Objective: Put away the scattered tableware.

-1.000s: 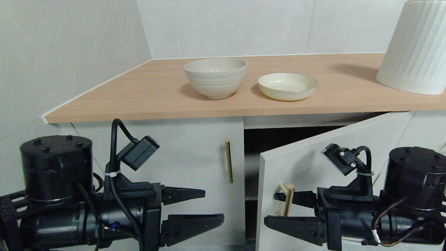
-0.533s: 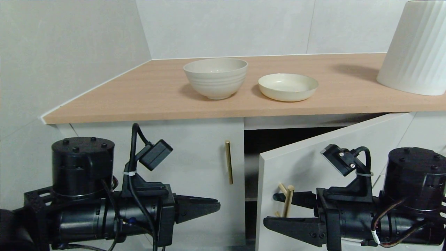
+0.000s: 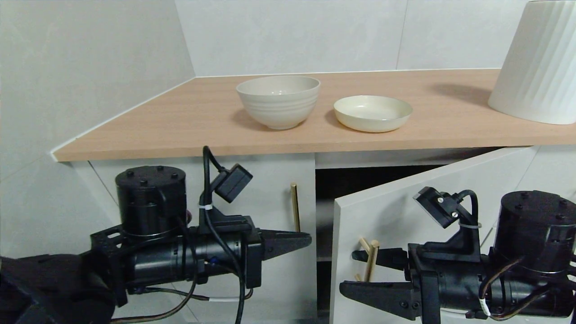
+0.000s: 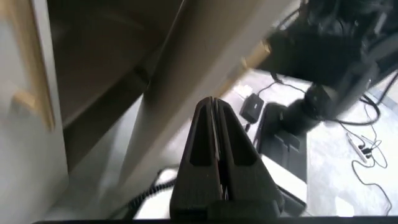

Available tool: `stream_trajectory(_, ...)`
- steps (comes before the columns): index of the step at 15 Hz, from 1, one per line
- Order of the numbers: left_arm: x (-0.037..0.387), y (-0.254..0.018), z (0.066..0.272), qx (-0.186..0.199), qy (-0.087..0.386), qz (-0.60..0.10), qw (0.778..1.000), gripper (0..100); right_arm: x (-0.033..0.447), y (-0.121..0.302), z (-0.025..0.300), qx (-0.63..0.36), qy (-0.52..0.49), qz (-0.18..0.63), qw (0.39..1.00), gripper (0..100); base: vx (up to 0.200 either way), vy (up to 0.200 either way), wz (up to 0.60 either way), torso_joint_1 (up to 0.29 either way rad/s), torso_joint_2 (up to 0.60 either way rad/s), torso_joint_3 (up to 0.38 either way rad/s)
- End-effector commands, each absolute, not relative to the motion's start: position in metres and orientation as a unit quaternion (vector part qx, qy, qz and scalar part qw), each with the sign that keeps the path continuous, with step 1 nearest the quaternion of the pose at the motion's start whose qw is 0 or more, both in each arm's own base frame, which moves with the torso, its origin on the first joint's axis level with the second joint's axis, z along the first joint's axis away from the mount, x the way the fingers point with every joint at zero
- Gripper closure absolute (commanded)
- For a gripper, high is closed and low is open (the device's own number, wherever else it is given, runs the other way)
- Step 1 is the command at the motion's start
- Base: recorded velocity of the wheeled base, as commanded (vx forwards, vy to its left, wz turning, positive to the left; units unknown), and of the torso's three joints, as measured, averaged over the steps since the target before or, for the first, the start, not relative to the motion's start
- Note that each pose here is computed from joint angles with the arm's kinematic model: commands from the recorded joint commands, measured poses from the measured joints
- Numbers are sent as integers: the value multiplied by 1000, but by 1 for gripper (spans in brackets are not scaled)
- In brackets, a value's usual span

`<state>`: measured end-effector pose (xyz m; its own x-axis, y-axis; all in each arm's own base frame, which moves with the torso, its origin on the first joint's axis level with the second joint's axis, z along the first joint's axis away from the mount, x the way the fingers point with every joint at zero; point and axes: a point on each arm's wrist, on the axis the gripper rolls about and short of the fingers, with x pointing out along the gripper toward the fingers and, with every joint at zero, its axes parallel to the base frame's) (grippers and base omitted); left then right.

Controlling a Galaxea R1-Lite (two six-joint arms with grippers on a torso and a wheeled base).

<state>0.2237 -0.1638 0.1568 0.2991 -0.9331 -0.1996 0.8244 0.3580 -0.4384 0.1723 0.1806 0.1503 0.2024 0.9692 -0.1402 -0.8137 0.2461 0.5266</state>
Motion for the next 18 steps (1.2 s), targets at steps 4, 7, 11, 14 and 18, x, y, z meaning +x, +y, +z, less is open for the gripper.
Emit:
stream_trajectory(4,248,-197,118,-116,203,-530,815,100,173,181,150,171,227,588,757,0,0,0,0,0,0,0)
stream_trajectory(7,246,-204,114,-111,174,-530,823,100,173,181,150,172,226,587,758,0,0,0,0,0,0,0)
stream_trajectory(11,243,-216,108,-76,139,-519,840,100,173,181,150,171,227,587,758,0,0,0,0,0,0,0)
stream_trajectory(14,246,-230,96,-79,94,-517,847,100,172,179,149,171,228,586,759,0,0,0,0,0,0,0)
stream_trajectory(18,243,-236,95,-79,87,-523,844,100,172,176,148,169,225,574,769,0,0,0,0,0,0,0)
